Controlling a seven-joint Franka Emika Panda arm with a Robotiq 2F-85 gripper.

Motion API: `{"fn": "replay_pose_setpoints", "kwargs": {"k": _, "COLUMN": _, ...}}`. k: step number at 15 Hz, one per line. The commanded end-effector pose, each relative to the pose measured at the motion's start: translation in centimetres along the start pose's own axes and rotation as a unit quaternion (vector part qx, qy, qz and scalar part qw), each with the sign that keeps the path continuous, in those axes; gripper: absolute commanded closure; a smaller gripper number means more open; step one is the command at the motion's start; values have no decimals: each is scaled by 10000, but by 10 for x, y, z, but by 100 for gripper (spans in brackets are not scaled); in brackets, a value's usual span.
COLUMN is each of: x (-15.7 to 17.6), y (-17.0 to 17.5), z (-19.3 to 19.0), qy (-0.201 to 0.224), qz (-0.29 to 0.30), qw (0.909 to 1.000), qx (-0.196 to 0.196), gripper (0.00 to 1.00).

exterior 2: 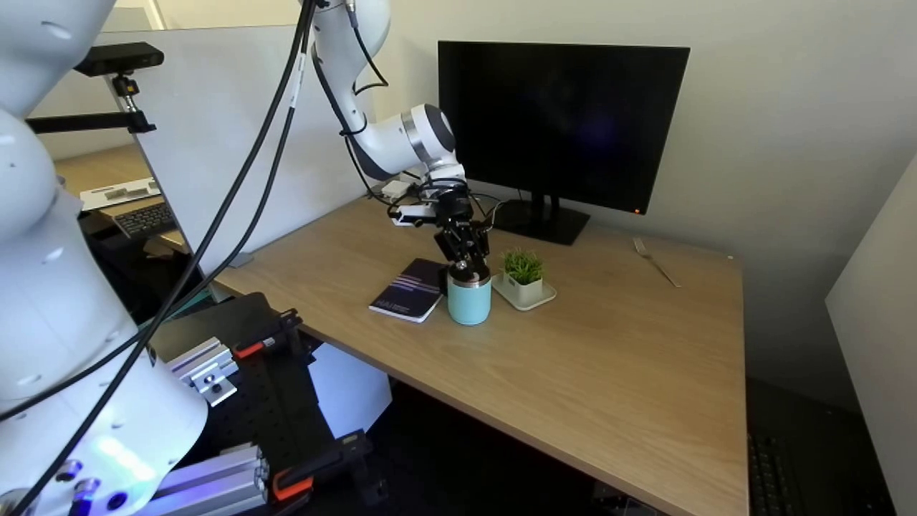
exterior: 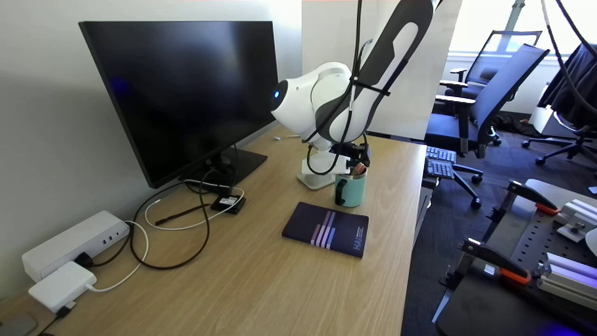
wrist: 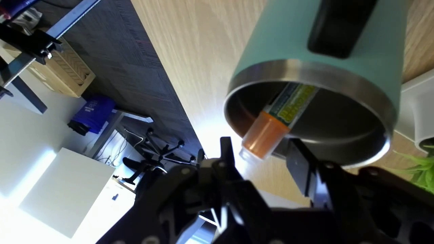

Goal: Pick the marker from the cup and put it on the table

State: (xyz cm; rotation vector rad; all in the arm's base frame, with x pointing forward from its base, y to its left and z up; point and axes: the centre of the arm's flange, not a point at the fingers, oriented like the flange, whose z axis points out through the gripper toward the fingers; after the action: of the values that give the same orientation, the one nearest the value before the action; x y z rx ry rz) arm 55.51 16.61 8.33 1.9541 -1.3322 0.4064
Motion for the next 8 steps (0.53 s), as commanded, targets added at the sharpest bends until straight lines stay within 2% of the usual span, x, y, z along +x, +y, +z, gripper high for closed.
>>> {"fn": "replay_pose_setpoints", "kwargs": {"k": 1, "x": 1, "y": -5, "z": 3, "qy": 2, "qz": -16, "qw": 9999, "qx": 137, "gripper": 53}}
{"fn": "replay_pose_setpoints", "kwargs": {"k": 5, "x": -1, "y": -7, "z": 2, "qy": -27, "qz": -29, "qw": 9998, "qx": 195, "gripper": 57}}
{"fn": "replay_pose_setpoints", "kwargs": {"k": 7, "x": -1, "y": -8, "z": 2, "qy": -25, "qz": -29, "qw": 9998, "qx": 207, "gripper": 82}}
{"fn": "replay_pose_setpoints", "kwargs": {"k": 8, "x": -1, "y": -9, "z": 1, "qy": -21, "qz": -36, "qw": 9998, "qx": 214, "gripper": 84}}
